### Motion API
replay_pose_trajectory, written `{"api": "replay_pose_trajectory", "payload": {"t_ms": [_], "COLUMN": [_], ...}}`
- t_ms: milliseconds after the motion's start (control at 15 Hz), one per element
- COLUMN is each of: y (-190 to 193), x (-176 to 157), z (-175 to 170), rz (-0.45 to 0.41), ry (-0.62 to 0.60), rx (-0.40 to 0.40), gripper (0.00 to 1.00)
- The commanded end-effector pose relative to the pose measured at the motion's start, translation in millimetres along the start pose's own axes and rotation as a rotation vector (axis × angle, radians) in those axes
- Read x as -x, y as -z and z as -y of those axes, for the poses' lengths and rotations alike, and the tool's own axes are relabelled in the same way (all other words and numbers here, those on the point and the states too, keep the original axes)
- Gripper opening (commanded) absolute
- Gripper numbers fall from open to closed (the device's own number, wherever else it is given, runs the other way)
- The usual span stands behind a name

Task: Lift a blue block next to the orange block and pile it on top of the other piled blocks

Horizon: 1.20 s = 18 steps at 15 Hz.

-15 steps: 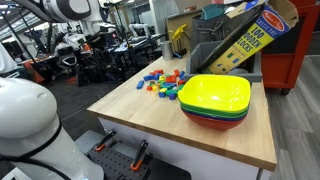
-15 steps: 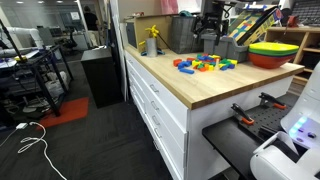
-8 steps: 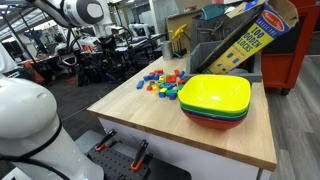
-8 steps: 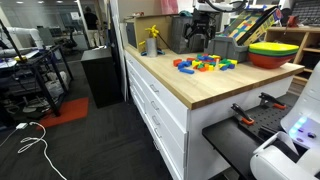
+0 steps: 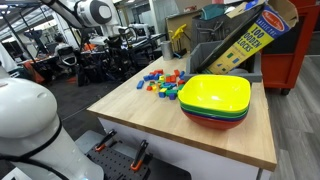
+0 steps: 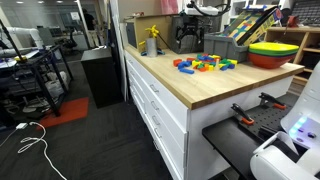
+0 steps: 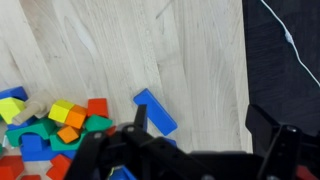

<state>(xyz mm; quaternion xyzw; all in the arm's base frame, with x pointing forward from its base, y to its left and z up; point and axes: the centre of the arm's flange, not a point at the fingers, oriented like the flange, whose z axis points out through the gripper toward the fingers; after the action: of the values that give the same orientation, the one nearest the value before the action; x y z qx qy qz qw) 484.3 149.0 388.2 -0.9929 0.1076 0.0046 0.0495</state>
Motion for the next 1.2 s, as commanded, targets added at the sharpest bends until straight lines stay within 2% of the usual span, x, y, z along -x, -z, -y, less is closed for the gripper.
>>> {"api": "replay_pose_trajectory", "payload": {"t_ms": [0, 533, 1133], "y": [-1, -27, -55], "x": [-28, -62, -123], "z": [21, 42, 33], "rz": [-0.021, -0.012, -0.041], "ry": [-0.018, -0.112, -0.258], "rx": [0.004, 0.006, 0.030], "gripper": [1.00, 1.00, 1.00]}}
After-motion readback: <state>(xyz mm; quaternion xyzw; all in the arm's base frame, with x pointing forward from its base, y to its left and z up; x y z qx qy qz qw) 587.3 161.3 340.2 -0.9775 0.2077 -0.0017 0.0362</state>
